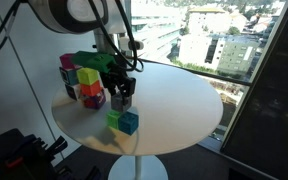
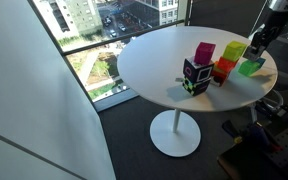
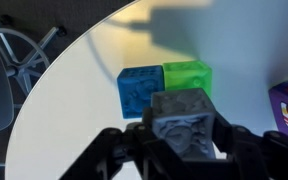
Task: Remove the gray block from the green block top and put it on the table behind the green block
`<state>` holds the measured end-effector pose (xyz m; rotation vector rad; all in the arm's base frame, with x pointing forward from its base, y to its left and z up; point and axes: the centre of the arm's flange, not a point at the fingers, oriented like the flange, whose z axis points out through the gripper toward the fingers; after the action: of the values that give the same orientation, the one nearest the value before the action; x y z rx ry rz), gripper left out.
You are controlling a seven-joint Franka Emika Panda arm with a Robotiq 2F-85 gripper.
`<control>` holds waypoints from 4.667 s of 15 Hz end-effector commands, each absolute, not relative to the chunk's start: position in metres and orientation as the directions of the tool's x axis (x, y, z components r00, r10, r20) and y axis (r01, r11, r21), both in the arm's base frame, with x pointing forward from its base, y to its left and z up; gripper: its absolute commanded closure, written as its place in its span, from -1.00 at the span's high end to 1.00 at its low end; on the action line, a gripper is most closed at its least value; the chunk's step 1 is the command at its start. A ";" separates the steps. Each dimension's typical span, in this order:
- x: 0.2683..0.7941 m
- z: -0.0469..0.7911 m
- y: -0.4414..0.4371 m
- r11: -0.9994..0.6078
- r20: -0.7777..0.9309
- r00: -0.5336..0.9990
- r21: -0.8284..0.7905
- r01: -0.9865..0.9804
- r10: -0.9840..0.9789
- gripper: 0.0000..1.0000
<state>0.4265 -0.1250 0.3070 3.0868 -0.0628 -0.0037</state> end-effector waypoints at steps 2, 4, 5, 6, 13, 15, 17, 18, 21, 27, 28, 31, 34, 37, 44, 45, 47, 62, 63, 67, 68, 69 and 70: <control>0.445 0.317 -0.122 -0.997 -0.009 0.999 0.061 -0.042 -0.043 -0.37; 0.452 0.316 -0.122 -0.997 -0.010 0.999 0.064 -0.042 -0.042 -0.37; 0.455 0.315 -0.122 -0.997 -0.010 0.999 0.065 -0.042 -0.042 -0.37; 0.459 0.315 -0.123 -0.997 -0.011 0.999 0.065 -0.043 -0.043 -0.37; 0.484 0.306 -0.123 -0.996 -0.016 0.999 0.073 -0.043 -0.045 -0.37; 0.492 0.303 -0.122 -0.996 -0.019 0.999 0.076 -0.044 -0.045 -0.37; 0.498 0.301 -0.121 -0.996 -0.021 0.999 0.077 -0.042 -0.044 -0.37; 0.501 0.300 -0.121 -0.996 -0.022 0.999 0.077 -0.041 -0.043 -0.37; 0.506 0.295 -0.118 -0.996 -0.030 0.999 0.082 -0.037 -0.039 -0.37; 0.509 0.285 -0.112 -0.996 -0.060 0.997 0.076 -0.050 -0.055 -0.37; 0.509 0.283 -0.111 -0.996 -0.066 0.996 0.074 -0.054 -0.058 -0.37; 0.508 0.281 -0.110 -0.996 -0.082 0.995 0.073 -0.056 -0.062 -0.37; 0.505 0.280 -0.108 -0.996 -0.098 0.993 0.074 -0.056 -0.063 -0.37; 0.502 0.279 -0.107 -0.996 -0.104 0.992 0.072 -0.058 -0.066 -0.37; 0.495 0.276 -0.103 -0.996 -0.087 0.994 0.074 -0.059 -0.066 -0.37; 0.494 0.276 -0.102 -0.995 -0.084 0.994 0.074 -0.061 -0.067 -0.37; 0.492 0.274 -0.101 -0.995 -0.080 0.994 0.073 -0.061 -0.067 -0.37; 0.477 0.260 -0.099 -0.997 -0.031 0.998 0.055 -0.056 -0.058 -0.37; 0.476 0.258 -0.099 -0.997 -0.032 0.998 0.055 -0.055 -0.056 -0.37; 0.471 0.255 -0.100 -0.997 -0.039 0.998 0.057 -0.051 -0.053 -0.37; 0.471 0.254 -0.100 -0.997 -0.040 0.998 0.058 -0.048 -0.050 -0.37; 0.470 0.253 -0.101 -0.997 -0.040 0.998 0.059 -0.047 -0.049 -0.37; 0.470 0.253 -0.101 -0.997 -0.040 0.998 0.059 -0.045 -0.047 -0.37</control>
<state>0.4767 -0.0998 0.2485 3.0750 -0.0656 -0.0996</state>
